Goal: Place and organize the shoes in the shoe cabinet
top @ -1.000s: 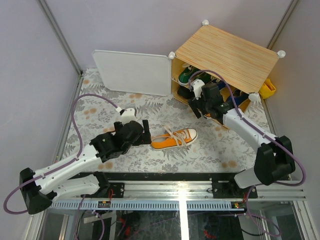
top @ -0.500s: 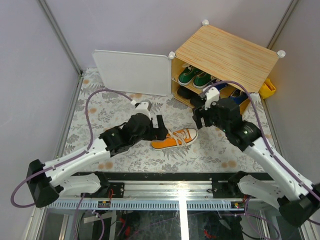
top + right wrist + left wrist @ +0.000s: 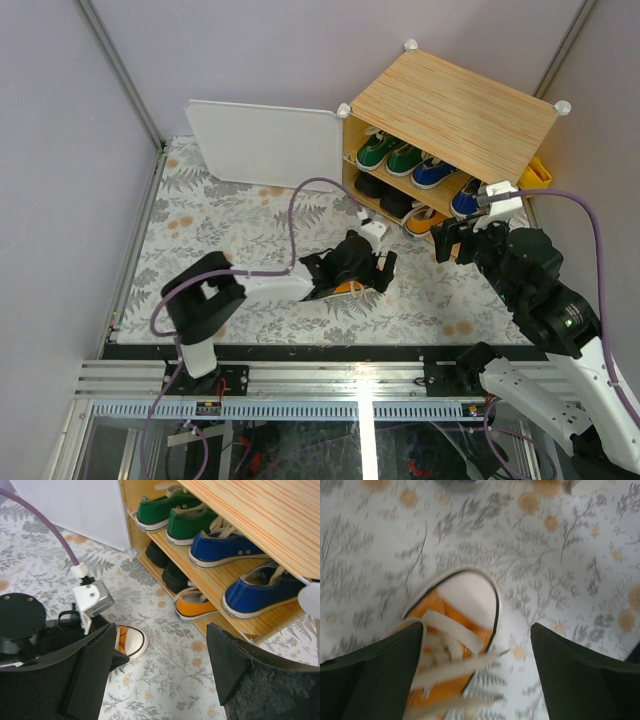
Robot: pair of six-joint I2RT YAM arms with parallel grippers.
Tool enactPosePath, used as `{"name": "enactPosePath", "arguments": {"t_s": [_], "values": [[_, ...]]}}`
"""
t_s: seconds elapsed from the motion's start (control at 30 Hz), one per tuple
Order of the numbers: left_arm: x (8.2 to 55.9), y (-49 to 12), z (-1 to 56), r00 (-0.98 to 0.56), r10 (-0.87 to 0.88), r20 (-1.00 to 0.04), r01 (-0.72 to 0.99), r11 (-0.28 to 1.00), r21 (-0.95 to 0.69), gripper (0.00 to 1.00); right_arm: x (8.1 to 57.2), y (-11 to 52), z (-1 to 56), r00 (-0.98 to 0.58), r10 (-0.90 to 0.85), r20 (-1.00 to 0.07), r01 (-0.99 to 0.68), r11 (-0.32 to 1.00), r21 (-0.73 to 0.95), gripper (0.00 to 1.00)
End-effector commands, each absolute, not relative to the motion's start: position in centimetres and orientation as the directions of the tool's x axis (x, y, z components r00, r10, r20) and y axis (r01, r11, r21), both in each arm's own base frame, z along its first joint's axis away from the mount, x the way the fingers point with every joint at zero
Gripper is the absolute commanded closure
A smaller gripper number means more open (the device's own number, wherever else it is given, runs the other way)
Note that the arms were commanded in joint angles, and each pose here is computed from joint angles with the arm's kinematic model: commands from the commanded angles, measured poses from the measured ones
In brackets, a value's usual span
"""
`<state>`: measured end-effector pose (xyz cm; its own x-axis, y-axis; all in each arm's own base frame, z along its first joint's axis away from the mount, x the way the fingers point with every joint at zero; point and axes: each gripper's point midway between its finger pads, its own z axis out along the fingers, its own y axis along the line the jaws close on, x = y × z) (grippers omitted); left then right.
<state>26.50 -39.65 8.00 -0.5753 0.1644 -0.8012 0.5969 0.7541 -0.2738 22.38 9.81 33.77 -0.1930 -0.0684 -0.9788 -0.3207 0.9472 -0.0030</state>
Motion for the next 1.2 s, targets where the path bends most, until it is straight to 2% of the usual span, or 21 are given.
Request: {"name": "enactPosePath", "arguments": {"t_s": [0.0,0.3,0.5,0.7,0.97,1.07,1.17], "values": [[31.1,-45.4,13.9,-0.342,0.066,-0.937,0.696,0.688,-0.205,0.15,22.0,8.3,34.7,-0.185,-0.051,-0.981,-0.254,0.967,-0.002,0.22],[35.0,-48.3,13.9,-0.182,0.111,-0.977,0.705,0.708,-0.051,0.17,22.2,8.0,34.5,-0.182,-0.066,-0.981,-0.245,0.969,-0.020,0.22],[36.1,-48.8,12.2,-0.186,0.153,-0.971,0.703,0.711,-0.023,0.20,22.3,8.0,33.7,-0.201,-0.088,-0.976,-0.241,0.970,-0.038,0.22],[33.0,-45.4,12.3,-0.319,0.145,-0.936,0.667,0.736,-0.113,0.20,22.6,8.0,33.4,-0.198,-0.107,-0.974,-0.242,0.969,-0.057,0.22],[27.2,-38.0,11.6,-0.546,0.207,-0.812,0.559,0.812,-0.170,0.12,23.0,8.8,32.9,-0.203,-0.116,-0.972,-0.270,0.961,-0.058,0.22],[26.0,-36.9,13.0,-0.517,0.193,-0.834,0.579,0.797,-0.174,0.06,23.0,8.8,32.8,-0.202,-0.117,-0.972,-0.267,0.962,-0.061,0.22],[25.2,-37.6,14.2,-0.369,0.221,-0.903,0.691,0.715,-0.107,0.00,23.1,8.4,32.8,-0.198,-0.111,-0.974,-0.245,0.968,-0.060,0.22]]}}
